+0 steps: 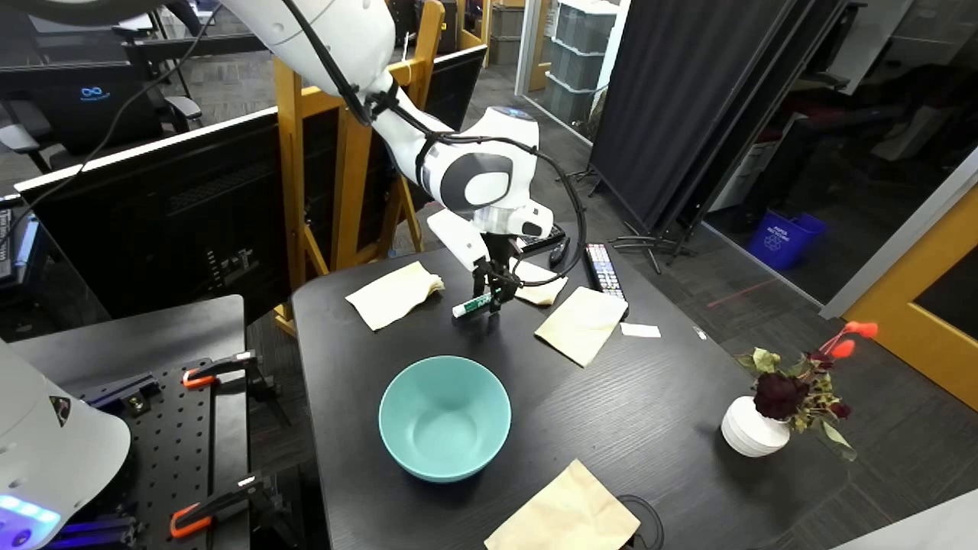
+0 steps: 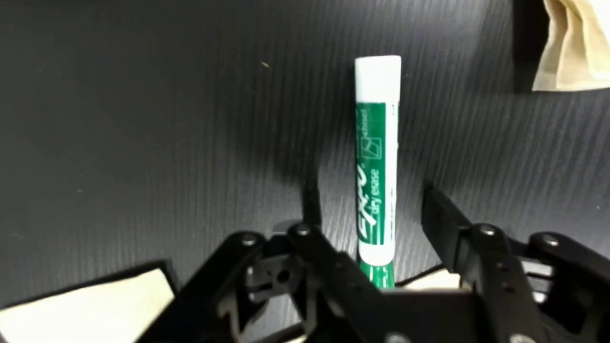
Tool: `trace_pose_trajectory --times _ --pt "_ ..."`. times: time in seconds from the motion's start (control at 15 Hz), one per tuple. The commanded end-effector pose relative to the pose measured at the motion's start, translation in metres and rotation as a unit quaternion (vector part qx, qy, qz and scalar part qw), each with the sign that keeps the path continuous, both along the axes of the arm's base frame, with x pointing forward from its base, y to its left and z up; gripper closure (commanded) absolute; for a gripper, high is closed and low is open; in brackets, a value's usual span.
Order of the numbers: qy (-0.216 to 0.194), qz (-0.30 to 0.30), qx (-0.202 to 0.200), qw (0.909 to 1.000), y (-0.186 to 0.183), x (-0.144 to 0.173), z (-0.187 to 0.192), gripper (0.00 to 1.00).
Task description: Put the green marker in the bowl
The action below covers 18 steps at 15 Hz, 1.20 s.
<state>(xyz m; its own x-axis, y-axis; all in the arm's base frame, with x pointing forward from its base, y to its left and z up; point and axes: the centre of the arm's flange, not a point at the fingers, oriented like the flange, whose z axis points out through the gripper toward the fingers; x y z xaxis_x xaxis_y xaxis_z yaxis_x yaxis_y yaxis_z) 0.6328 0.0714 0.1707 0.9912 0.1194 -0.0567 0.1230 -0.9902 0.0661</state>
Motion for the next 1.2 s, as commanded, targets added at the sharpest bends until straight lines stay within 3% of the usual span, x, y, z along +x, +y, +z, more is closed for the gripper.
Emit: trace_pose_trajectory --times 0.0,0.27,0.53,0.8,1.0,1.13 --pt "0.002 -0.008 -0.013 0.9999 0.002 0.007 0.003 0.71" --pt "-0.006 -0.011 -0.013 0.9998 0.0 0.007 0.01 1.0" --pt "-0.036 -0.055 -0.007 0.9978 -0.011 -0.001 0.041 0.95" --pt "-0.076 -0.13 -0.003 0.9886 -0.03 -0.017 0.095 0.95" --pt "-0.1 -0.192 -0.001 0.9763 -0.043 -0.038 0.133 0.95" --pt "-0.118 -0.244 -0.006 0.9625 -0.052 -0.057 0.153 0.95"
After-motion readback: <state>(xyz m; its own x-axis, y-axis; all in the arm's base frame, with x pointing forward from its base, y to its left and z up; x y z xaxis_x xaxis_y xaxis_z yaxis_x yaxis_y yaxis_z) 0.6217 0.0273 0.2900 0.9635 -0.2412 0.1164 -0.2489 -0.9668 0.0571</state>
